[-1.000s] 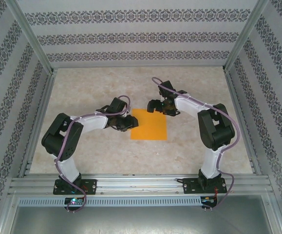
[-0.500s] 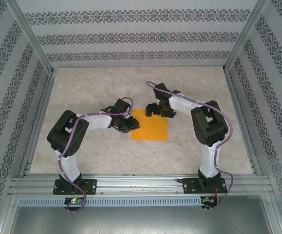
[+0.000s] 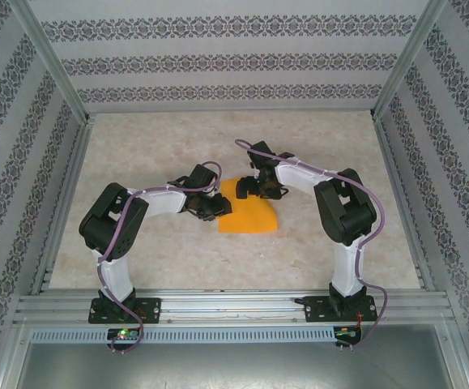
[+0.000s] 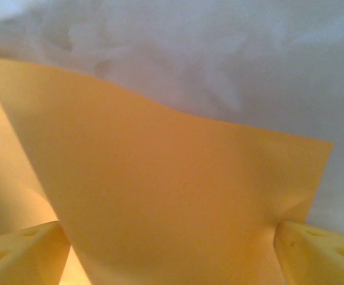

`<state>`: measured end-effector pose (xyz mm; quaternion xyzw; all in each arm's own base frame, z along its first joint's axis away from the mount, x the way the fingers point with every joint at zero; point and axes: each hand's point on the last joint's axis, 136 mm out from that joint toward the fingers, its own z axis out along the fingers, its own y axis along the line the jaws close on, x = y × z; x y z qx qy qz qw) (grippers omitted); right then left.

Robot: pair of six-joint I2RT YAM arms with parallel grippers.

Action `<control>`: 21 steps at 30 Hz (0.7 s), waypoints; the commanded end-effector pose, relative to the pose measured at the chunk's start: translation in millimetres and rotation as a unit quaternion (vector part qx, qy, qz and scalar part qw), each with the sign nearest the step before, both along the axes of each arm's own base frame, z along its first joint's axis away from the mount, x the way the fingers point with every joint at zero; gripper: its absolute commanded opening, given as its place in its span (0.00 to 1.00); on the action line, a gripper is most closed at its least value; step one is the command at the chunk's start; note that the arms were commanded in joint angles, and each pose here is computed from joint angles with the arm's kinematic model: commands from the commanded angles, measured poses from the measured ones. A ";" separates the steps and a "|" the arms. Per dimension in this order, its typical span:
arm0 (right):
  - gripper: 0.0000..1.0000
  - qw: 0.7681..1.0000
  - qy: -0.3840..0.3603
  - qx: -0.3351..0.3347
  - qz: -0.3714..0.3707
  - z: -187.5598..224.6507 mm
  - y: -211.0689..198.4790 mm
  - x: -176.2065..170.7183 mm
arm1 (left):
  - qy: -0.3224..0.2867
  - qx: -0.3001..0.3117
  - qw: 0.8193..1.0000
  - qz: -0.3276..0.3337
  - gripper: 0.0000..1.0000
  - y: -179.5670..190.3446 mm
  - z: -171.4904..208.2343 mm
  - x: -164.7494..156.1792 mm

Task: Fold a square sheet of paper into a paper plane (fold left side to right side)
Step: Pick up the square sheet of paper from the center of the table.

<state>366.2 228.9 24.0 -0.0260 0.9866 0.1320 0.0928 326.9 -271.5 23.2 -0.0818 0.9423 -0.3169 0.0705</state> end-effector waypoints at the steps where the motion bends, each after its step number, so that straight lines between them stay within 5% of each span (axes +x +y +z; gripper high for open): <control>1: 0.83 0.999 0.042 0.008 0.015 -2.3 7.2 -25.5 | 0.036 0.032 0.999 0.000 0.28 3.4 -21.2 -14.2; 10: 0.49 0.997 0.061 0.041 0.016 -1.9 17.1 -29.9 | 0.013 0.015 1.000 -0.002 0.33 -1.3 -7.7 -7.7; 21: 0.23 0.982 0.025 0.186 0.024 38.0 22.1 -17.3 | -0.101 0.015 0.995 0.005 0.57 34.1 64.9 12.8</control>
